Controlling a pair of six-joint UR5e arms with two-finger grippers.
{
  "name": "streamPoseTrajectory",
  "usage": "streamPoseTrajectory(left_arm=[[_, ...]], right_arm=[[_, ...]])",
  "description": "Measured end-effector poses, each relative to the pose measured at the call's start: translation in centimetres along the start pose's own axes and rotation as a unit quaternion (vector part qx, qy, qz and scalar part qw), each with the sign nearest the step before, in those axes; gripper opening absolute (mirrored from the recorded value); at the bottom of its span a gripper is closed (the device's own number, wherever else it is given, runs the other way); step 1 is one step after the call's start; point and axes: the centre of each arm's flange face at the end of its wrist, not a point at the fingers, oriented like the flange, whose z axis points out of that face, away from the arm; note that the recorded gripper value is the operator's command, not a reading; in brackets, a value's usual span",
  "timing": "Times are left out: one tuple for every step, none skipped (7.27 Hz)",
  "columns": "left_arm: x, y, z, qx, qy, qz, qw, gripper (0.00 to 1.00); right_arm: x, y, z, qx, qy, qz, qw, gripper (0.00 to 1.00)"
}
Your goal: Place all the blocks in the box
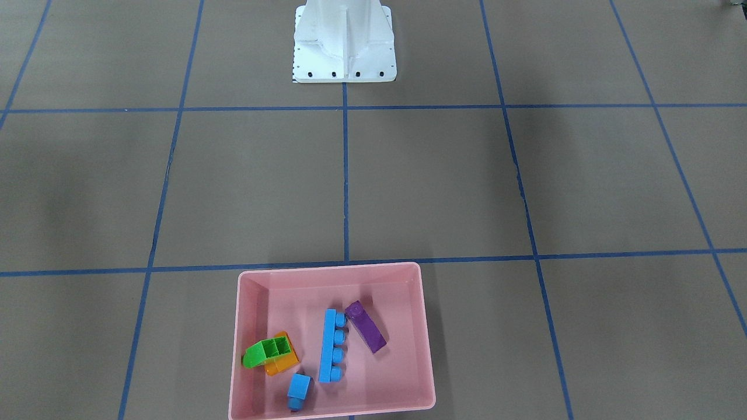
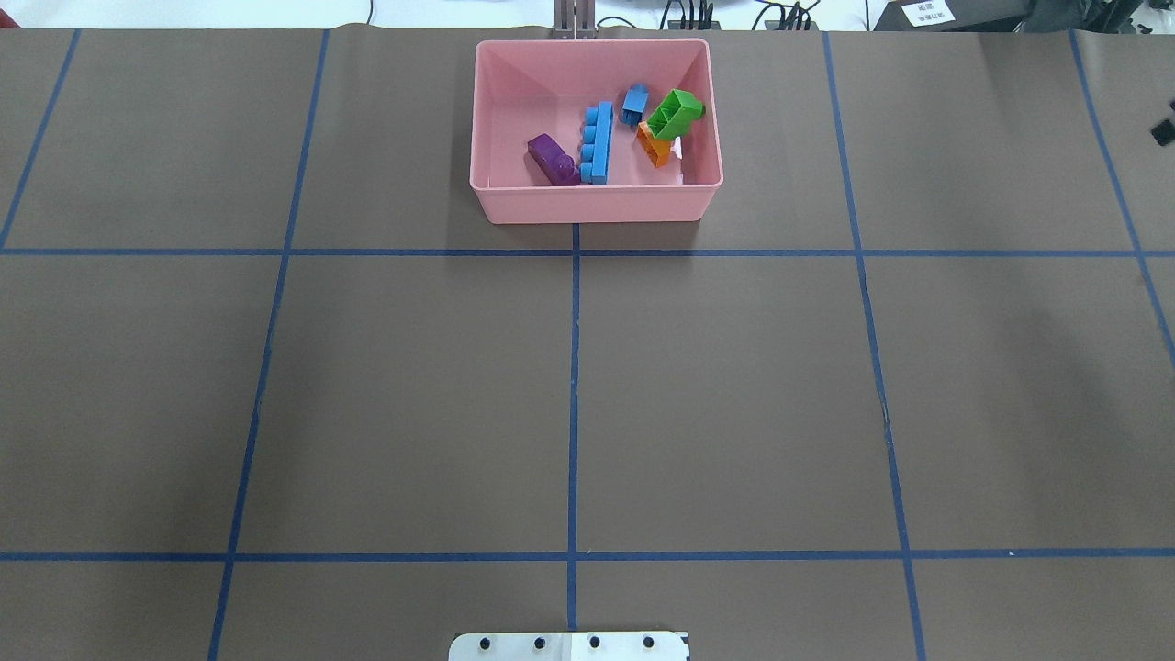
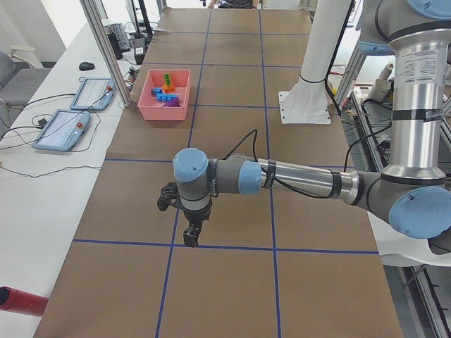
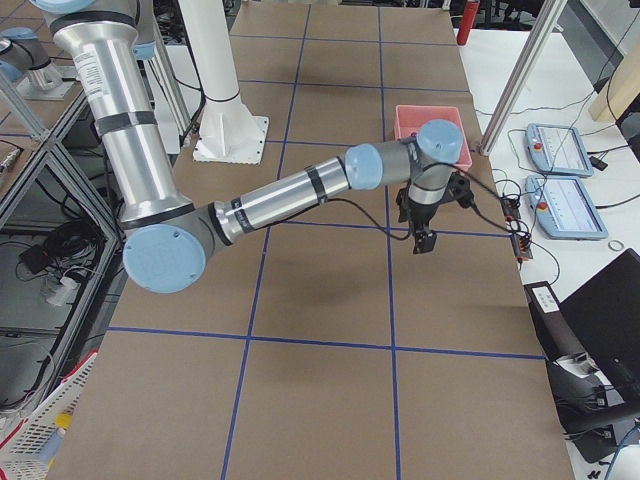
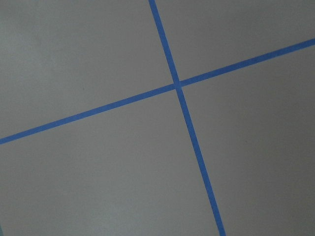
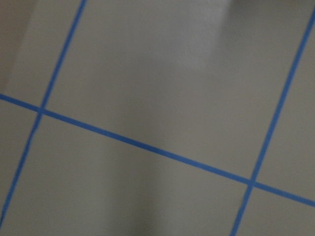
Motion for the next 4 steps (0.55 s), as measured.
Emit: streamPoseTrajectory(left_arm=[[-0.1,0.1,0.0,0.0,0.0,-0.002,1.0,1.0],[-0.1,0.1,-0.1,0.0,0.0,-0.003,1.0,1.0],[-0.2,0.1,-0.1,0.001,0.0,-0.004,1.0,1.0],[-0.2,0.0,-0.3,0.002,0.0,-0.005,1.0,1.0]], right_arm=[[5.1,6.3,2.0,-0.008,-0.003,0.031,0.9995,1.0],[8.6,11.7,3.3,-0.008,-0.002,0.06,0.9982,1.0],[10.4,15.0,3.7,-0.002,-0.001,0.079,0.9969,1.0],[11.3,16.9,3.7,0.004,-0.002,0.092,0.9958,1.0]])
